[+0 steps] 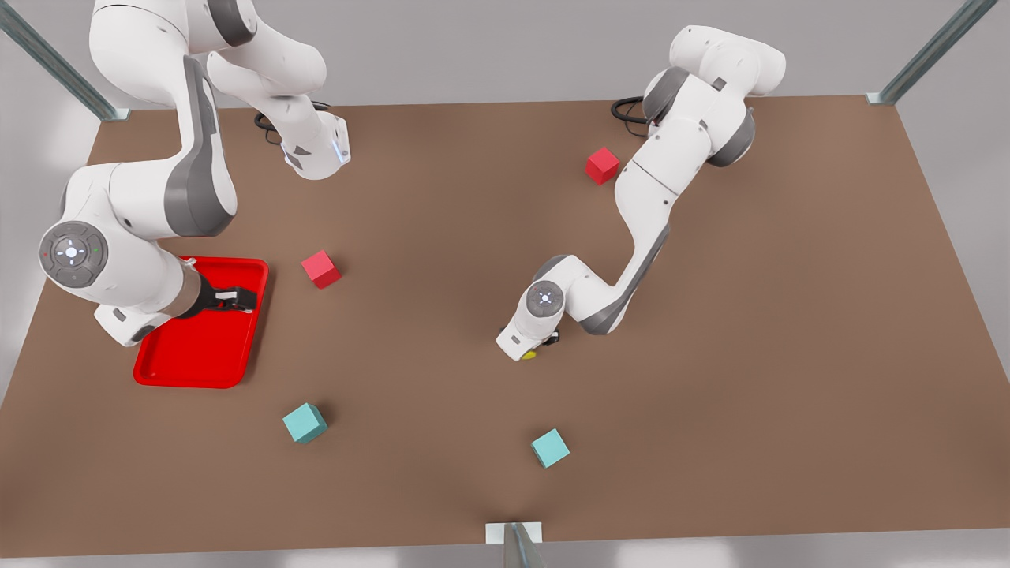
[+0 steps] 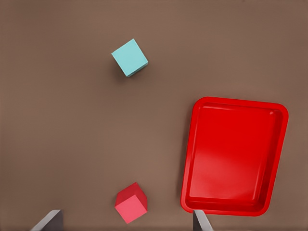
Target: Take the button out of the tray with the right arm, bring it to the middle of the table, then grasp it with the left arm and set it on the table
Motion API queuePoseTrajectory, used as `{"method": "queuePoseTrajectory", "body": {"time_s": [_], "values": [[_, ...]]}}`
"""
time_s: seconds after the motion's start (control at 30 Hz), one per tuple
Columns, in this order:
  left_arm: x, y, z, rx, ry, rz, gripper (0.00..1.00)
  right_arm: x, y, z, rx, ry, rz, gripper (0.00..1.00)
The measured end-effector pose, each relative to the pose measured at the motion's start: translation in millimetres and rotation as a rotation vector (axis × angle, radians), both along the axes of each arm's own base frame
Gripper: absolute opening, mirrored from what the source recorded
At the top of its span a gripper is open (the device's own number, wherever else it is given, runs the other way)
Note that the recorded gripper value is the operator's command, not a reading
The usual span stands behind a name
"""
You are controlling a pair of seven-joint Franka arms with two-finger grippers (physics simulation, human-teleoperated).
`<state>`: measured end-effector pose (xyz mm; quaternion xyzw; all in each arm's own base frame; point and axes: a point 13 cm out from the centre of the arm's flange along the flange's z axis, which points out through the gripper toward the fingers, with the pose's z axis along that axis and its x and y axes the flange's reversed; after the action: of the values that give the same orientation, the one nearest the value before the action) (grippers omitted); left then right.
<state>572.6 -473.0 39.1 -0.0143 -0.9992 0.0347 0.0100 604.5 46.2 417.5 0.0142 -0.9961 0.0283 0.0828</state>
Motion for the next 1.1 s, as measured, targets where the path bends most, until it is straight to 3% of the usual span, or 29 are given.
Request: {"method": "queuePoseTrajectory", "body": {"time_s": [0.23, 0.37, 0.7, 0.9, 1.1], "values": [[22.1, 2.2, 47.4, 0.004, -0.041, 0.005, 0.45, -2.3, 24.5, -15.1, -0.002, 0.028, 0.043, 1.0], [39.0, 40.9, 73.8, 0.184, -0.074, 0.036, 0.45, -2.1, 44.1, -21.4, -0.003, 0.036, 0.076, 1.0], [36.4, 136.5, 123.4, 0.744, -0.402, 0.546, 0.46, -0.2, 15.0, -20.3, 0.005, 0.045, 0.027, 1.0], [25.5, 196.5, 112.4, 0.923, -0.653, 0.904, 0.46, -0.3, 11.9, -20.0, 0.004, 0.046, 0.024, 1.0], [3.8, 229.1, 75.9, 1.022, -0.898, 1.096, 0.46, -0.6, 12.6, -20.2, 0.001, 0.047, 0.027, 1.0]]}}
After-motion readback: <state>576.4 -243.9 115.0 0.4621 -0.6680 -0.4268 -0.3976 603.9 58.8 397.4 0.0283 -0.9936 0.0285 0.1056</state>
